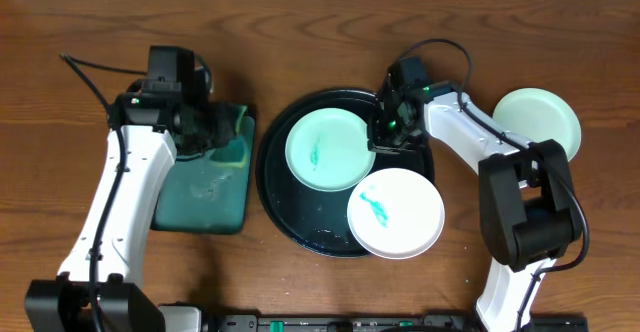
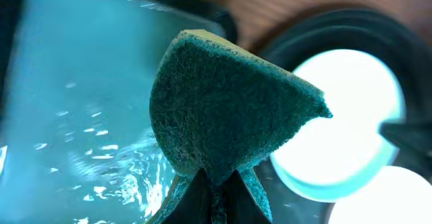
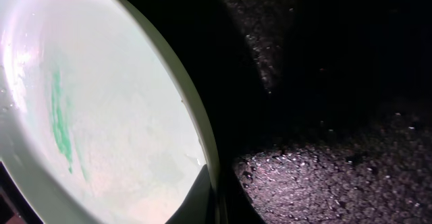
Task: Clean dirty plates on tray and stack at the side
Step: 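Carry the sponge with the left gripper over to the tilted green plate, then scrub the green plate face with the sponge in the left gripper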
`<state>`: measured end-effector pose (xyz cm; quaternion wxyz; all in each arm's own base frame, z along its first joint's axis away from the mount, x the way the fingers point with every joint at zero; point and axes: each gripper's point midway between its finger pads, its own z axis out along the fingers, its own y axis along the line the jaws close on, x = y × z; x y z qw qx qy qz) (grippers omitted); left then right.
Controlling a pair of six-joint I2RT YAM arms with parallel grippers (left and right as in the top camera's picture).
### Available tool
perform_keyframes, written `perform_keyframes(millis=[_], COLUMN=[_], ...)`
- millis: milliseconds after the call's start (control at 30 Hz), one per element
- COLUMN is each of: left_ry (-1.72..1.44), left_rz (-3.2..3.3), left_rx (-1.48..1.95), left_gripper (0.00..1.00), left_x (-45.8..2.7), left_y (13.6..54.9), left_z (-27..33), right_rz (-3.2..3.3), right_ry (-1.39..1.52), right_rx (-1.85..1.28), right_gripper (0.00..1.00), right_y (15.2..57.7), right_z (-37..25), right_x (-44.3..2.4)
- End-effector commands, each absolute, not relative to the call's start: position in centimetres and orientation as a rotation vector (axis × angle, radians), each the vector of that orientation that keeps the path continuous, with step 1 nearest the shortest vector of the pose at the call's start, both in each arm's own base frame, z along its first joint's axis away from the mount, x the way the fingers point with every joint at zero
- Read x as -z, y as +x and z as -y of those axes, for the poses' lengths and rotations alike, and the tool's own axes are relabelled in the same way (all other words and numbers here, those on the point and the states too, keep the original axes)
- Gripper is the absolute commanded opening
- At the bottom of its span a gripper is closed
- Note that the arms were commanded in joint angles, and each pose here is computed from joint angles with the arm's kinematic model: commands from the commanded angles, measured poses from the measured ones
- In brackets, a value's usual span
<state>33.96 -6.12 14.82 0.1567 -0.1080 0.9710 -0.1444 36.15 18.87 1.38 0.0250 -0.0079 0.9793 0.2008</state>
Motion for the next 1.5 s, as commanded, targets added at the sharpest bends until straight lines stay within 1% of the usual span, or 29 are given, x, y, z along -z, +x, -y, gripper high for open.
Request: perform_keyframes(millis=[0, 100, 300, 467, 800, 900, 967, 1100, 1267, 1467], left_ry=[-0.222, -0.157, -0.09, -0.06, 0.005, -0.011, 0.007, 0.086, 0.318, 0.317], left_rz=[-2.772, -2.805, -2.912, -2.997, -3.068, -3.113, -3.154, -3.194, -3.114, -3.041], left_rx=[0.514, 0.524, 0.464, 0.381, 0.356, 0.351, 0.427, 0.616, 0.97, 1.069], left_gripper=[0.07, 0.07, 0.08, 0.07, 0.07, 0.07, 0.07, 0.07, 0.07, 0.07], left_x=[-15.8, -14.9, -11.2, -7.9, -1.8, 0.1, 1.1, 1.5, -0.4, -1.2], left_y=[33.8, 33.6, 33.3, 33.0, 33.8, 33.2, 32.4, 30.5, 28.6, 29.2], left_z=[9.0, 10.9, 13.6, 14.5, 17.0, 17.7, 19.0, 22.4, 28.4, 30.7], right_rz=[-3.019, -3.014, -3.018, -3.019, -3.032, -3.034, -3.035, -3.036, -3.037, -3.042], right_ry=[-0.09, -0.106, -0.134, -0.143, -0.145, -0.154, -0.162, -0.174, -0.193, -0.193], right_rx=[-0.633, -0.636, -0.639, -0.64, -0.642, -0.642, -0.642, -0.642, -0.643, -0.641], right_gripper=[0.01, 0.01, 0.01, 0.01, 0.01, 0.01, 0.01, 0.01, 0.01, 0.01], right_y=[35.8, 35.7, 35.2, 35.1, 34.7, 34.6, 34.5, 34.3, 34.0, 33.9], right_z=[-20.0, -20.5, -21.4, -21.6, -21.7, -21.9, -22.1, -22.3, -22.8, -22.7], right_x=[-1.4, -1.5, -1.5, -1.5, -1.5, -1.5, -1.4, -1.4, -1.4, -1.4])
